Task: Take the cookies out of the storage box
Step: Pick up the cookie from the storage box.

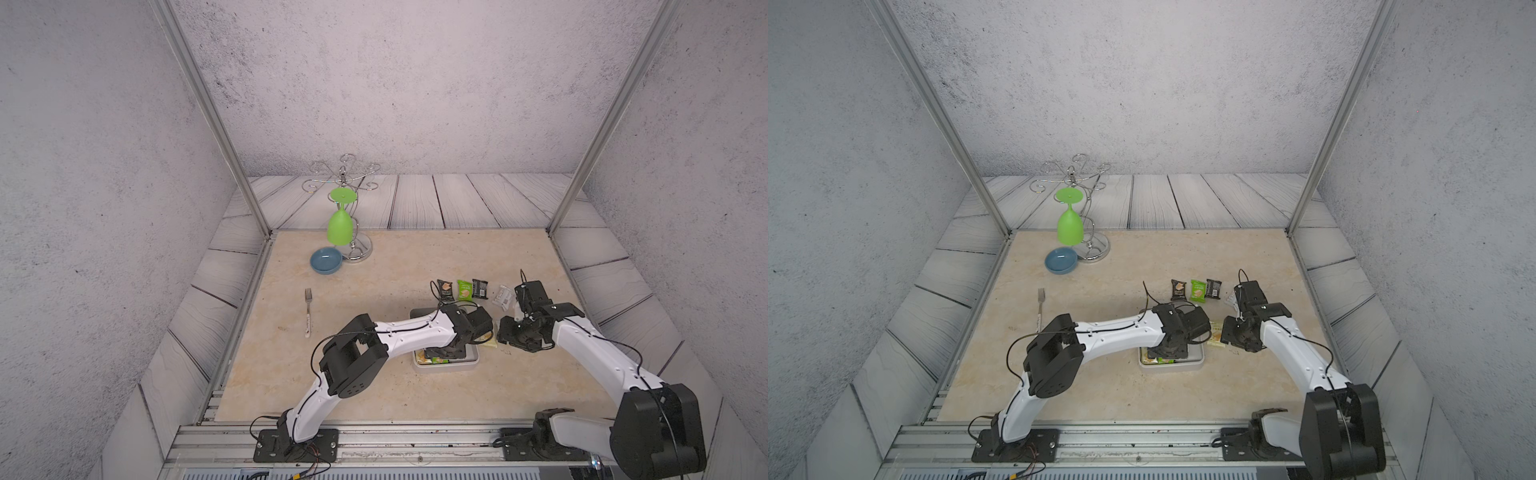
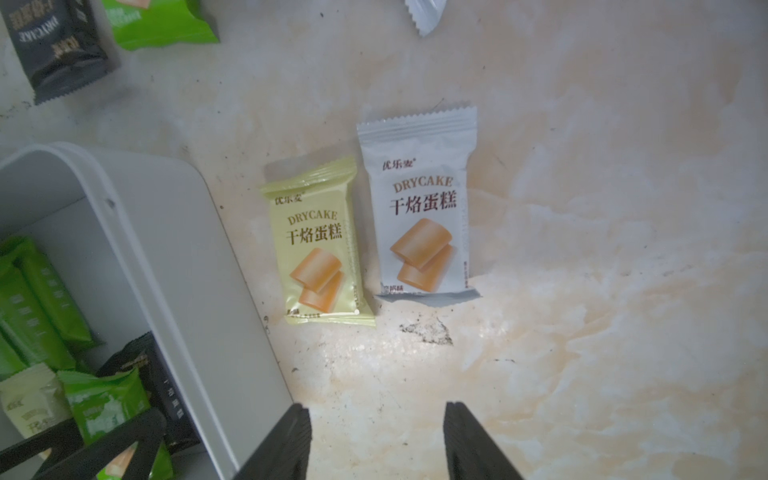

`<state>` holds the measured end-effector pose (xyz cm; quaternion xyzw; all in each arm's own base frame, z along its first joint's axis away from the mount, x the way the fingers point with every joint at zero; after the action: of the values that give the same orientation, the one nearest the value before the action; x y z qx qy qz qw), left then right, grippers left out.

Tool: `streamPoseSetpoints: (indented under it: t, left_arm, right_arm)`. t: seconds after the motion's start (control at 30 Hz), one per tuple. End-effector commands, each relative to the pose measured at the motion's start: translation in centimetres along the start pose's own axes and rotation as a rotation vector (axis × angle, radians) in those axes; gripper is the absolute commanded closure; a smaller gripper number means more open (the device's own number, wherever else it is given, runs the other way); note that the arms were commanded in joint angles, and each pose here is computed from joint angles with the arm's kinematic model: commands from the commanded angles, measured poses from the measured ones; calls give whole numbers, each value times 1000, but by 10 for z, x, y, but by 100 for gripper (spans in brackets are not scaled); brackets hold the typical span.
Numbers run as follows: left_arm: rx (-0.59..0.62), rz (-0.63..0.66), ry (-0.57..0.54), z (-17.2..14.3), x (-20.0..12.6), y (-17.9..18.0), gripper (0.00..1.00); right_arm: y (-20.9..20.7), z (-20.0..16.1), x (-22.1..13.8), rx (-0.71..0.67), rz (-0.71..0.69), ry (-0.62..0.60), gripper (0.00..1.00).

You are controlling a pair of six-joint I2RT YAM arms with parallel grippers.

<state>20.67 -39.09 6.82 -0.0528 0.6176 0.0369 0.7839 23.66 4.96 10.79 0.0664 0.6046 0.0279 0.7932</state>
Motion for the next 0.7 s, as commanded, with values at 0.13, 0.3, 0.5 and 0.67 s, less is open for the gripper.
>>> streamPoseSetpoints:
  t: [0.13, 0.3, 0.5, 0.67]
  left_arm:
    - [17, 36, 9, -3, 5, 4, 35]
    - [19, 36, 9, -3, 5, 4, 43]
    - [23, 28, 5, -2, 2, 3, 49]
    - [18, 10, -13, 2, -9, 2, 50]
  right_arm:
    - [-1, -2, -1, -1, 2, 3, 43]
    - [-1, -2, 0, -1, 2, 4, 43]
    - [-1, -3, 0, -2, 4, 6, 43]
    - [-1, -2, 0, -2, 4, 6, 43]
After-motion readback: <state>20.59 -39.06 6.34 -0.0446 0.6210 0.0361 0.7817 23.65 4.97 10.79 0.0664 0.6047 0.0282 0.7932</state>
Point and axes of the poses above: each gripper's point midway between its finger pads, its own x axis out along the fingers, its own y axis along the line the jaws close on, z = x × y, the point moved 3 cm from there along -x, back along the fingers, and after that the axes turned 11 degrees about -x, right-handed, at the moved point
